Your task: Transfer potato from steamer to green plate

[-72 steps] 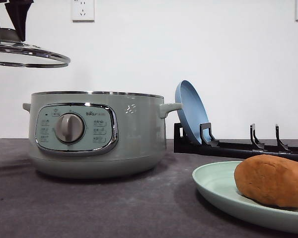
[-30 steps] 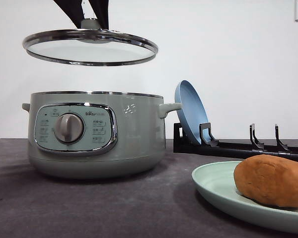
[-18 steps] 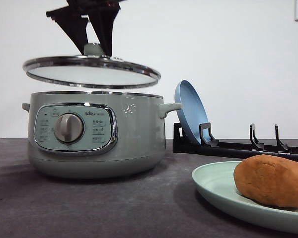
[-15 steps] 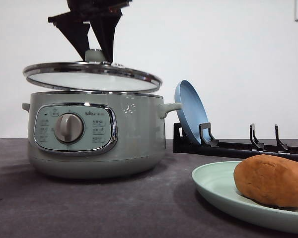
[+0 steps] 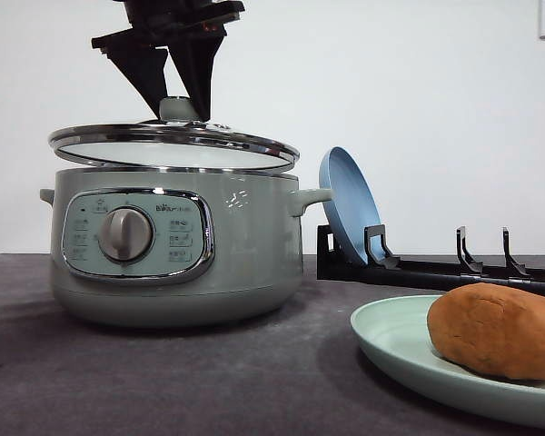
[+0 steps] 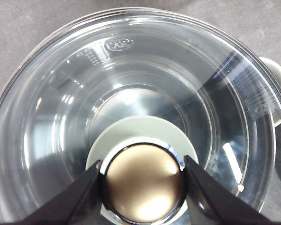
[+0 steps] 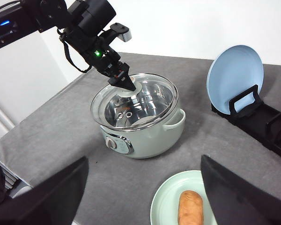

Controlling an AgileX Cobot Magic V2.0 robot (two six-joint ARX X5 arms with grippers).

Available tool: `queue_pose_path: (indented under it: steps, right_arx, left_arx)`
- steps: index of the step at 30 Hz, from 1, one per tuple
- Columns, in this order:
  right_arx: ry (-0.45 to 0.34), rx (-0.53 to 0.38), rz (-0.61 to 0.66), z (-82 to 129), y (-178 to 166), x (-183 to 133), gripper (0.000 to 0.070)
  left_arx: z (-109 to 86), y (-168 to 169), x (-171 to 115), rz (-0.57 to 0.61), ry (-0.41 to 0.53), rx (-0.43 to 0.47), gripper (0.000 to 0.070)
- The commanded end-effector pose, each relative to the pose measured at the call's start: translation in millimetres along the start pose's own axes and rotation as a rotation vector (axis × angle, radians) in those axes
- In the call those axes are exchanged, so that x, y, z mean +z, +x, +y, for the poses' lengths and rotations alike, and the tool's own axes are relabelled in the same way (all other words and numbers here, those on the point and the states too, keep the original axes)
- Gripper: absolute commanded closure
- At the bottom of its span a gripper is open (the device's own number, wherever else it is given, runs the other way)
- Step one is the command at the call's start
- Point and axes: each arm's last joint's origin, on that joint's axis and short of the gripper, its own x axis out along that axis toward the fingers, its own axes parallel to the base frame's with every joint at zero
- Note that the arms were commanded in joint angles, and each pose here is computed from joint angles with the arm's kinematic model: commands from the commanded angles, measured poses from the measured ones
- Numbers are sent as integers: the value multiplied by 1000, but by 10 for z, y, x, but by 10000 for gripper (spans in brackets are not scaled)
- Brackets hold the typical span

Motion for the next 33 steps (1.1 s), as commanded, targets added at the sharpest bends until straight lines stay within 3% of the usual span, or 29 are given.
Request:
queue_pose_path:
  steps: [1, 14, 21, 33]
  right_arx:
    - [-18, 4, -22, 13, -23, 39, 220]
    - [-24, 4, -23, 13, -23, 39, 220]
    - [-24, -15, -27, 7, -23, 41, 220]
    - [-24, -18, -27, 7, -23, 41, 220]
  left_arx:
    - [-17, 3, 62, -35, -3, 1, 700]
    - [-14, 275, 117, 0, -3, 3, 700]
    - [-2, 281, 122, -3, 5, 51, 700]
    - [-1, 280, 84, 36, 6, 51, 700]
